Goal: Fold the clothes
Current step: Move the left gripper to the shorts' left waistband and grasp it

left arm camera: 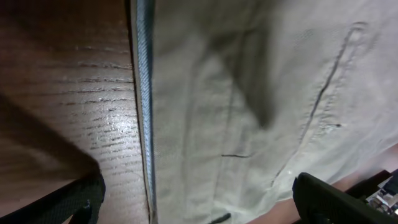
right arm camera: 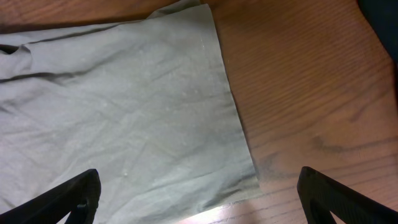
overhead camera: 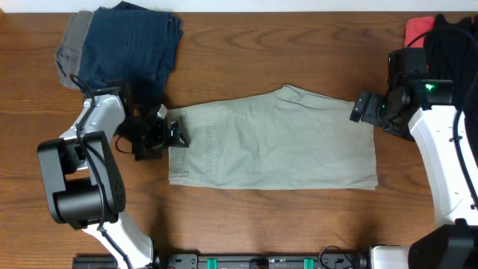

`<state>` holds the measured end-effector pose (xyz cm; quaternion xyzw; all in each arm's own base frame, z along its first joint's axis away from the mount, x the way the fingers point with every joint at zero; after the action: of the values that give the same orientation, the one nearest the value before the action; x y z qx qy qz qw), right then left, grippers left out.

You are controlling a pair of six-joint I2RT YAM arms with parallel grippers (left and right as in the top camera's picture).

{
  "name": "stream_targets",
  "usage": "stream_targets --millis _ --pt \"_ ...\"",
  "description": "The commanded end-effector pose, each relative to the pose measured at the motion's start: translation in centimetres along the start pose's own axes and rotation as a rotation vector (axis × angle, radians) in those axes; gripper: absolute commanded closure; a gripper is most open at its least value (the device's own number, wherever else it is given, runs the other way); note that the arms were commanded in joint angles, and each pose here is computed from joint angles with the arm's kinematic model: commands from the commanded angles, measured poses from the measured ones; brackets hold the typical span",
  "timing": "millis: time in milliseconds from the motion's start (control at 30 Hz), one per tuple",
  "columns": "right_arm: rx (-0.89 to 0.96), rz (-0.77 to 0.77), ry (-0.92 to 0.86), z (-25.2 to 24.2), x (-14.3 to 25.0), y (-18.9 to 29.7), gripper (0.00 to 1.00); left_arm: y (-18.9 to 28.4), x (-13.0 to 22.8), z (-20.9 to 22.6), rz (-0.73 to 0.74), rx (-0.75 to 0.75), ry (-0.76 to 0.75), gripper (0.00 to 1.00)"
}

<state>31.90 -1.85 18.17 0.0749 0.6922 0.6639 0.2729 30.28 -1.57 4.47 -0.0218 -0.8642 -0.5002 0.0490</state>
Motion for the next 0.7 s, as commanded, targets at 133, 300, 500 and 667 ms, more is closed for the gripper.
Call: stream_targets --millis 133,300,500,667 --pt "0.0 -0.008 0.006 -0.1 -0.1 0.2 0.01 -1.3 0.9 0.3 0.024 0.022 -0.01 0.02" --pt "0.0 -0.008 0.006 -0.1 -0.1 0.2 0.01 -3.1 2.3 0.6 0.051 0.025 -0.003 0.02" --pt "0.0 -0.008 0.006 -0.1 -0.1 0.2 0.01 -5.7 4.3 0.4 0.091 0.021 -0.017 0.09" --pt "0.0 -0.008 0.006 -0.1 -0.1 0.2 0.01 -6.5 4.4 0.1 0.087 0.012 -0.001 0.35"
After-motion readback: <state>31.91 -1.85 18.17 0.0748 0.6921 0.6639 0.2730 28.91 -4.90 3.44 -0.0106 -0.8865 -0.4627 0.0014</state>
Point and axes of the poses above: each gripper's point midway between its finger pads, its own y axis back along the fingers, its own z axis along the line the jaws close on, x = y × z, the point moved 3 cm from there along y, back along the fingers, and after that the axes turned 5 degrees about -y, right-handed, at the moved point
